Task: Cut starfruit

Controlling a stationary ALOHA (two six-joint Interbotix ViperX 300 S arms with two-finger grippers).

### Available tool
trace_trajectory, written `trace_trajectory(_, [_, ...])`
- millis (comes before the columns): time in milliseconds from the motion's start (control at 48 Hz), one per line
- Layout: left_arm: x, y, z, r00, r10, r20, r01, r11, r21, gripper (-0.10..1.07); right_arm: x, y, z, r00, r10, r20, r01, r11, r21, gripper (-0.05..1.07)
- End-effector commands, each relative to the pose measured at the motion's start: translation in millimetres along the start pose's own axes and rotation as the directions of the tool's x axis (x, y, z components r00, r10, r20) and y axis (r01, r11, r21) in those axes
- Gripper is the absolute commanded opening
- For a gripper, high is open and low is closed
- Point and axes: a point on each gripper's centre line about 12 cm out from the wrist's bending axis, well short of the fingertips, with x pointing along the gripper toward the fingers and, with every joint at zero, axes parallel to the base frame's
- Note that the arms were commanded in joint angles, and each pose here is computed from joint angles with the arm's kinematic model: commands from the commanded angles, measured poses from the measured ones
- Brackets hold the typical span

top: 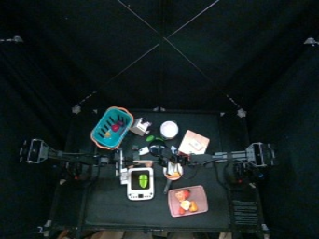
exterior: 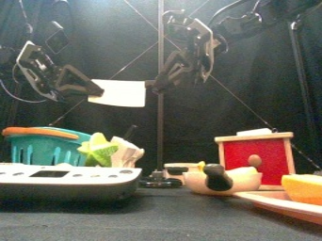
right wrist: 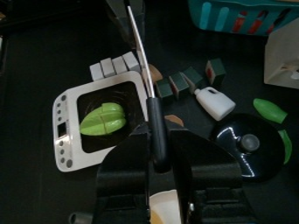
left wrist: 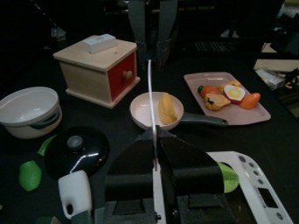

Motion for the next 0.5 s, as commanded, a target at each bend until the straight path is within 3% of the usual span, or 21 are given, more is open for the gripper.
trace_trajectory(0, [1.5,-3.3,3.1,1.000,-0.014,0.011,0.014,1.000,0.004,0.34,-5.3,0.7,13.1,0.999,0.004,0.038,-0.005,1.000,0.012,0.39])
trace_trajectory(229, [0.6,-24.1,3.3,0.996,-0.092,0.011,0.092,0.996,0.005,0.33,-6.5,35.5,6.5,0.996,0.081,0.023,-0.080,0.997,-0.018,0.39])
trace_trajectory(479, [-4.0,-53.4,-0.4,0.988,-0.155,-0.004,0.154,0.985,-0.081,0.33,-0.8,62.1,-8.7,0.991,0.135,-0.016,-0.136,0.989,-0.051,0.39])
